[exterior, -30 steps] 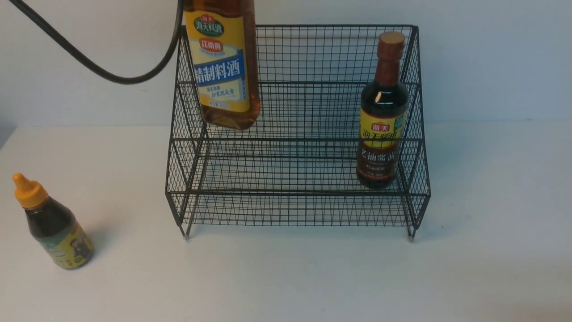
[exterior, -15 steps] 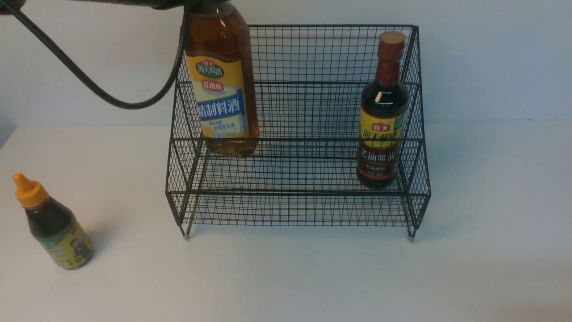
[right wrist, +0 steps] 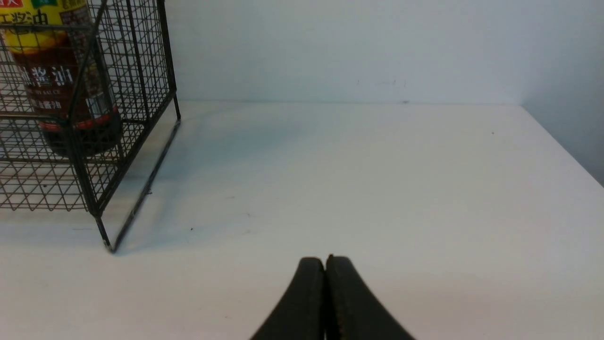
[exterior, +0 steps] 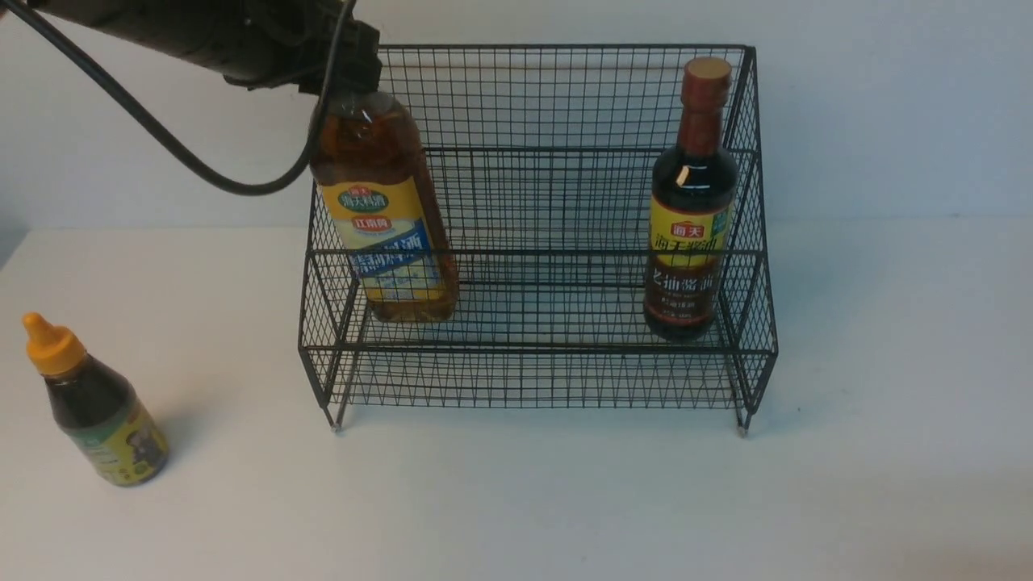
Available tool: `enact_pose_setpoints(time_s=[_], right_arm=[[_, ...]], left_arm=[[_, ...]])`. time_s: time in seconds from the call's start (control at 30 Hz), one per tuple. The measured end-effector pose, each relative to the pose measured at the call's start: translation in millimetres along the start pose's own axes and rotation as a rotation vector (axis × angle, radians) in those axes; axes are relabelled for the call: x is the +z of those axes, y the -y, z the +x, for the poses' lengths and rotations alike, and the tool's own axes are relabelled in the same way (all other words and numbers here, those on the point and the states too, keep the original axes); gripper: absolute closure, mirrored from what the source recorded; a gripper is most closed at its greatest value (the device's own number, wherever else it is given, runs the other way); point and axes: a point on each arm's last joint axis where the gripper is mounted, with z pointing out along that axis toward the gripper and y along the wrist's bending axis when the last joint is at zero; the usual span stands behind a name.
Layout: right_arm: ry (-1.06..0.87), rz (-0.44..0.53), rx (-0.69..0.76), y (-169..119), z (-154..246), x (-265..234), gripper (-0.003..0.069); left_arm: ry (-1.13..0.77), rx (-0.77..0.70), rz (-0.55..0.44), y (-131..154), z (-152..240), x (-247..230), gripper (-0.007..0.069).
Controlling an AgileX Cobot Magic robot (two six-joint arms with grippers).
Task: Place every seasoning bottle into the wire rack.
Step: Use the left arm to put the condiment bottle back on the shelf
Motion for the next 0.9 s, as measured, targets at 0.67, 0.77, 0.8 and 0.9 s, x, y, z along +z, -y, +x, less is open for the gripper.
enact_pose_setpoints(time_s=[0.67, 0.77, 0.8, 0.9], right_arm=[[0.000, 0.000, 0.000, 0, 0, 0, 0.0674], [0.000, 0.000, 0.000, 0, 0, 0, 0.0674], [0.000, 0.000, 0.000, 0, 0, 0, 0.0674], [0.000, 0.000, 0.000, 0, 0, 0, 0.0674]], left_arm=[[-0.026, -0.064, 0.057, 3, -1, 9, 0.0113], [0.001, -0.056, 0.060, 5, -8, 2, 0.0020], [0.017, -0.050, 0.059, 6, -11, -4, 0.0002], [0.073, -0.030, 0.058, 12, -23, -26, -0.0016]])
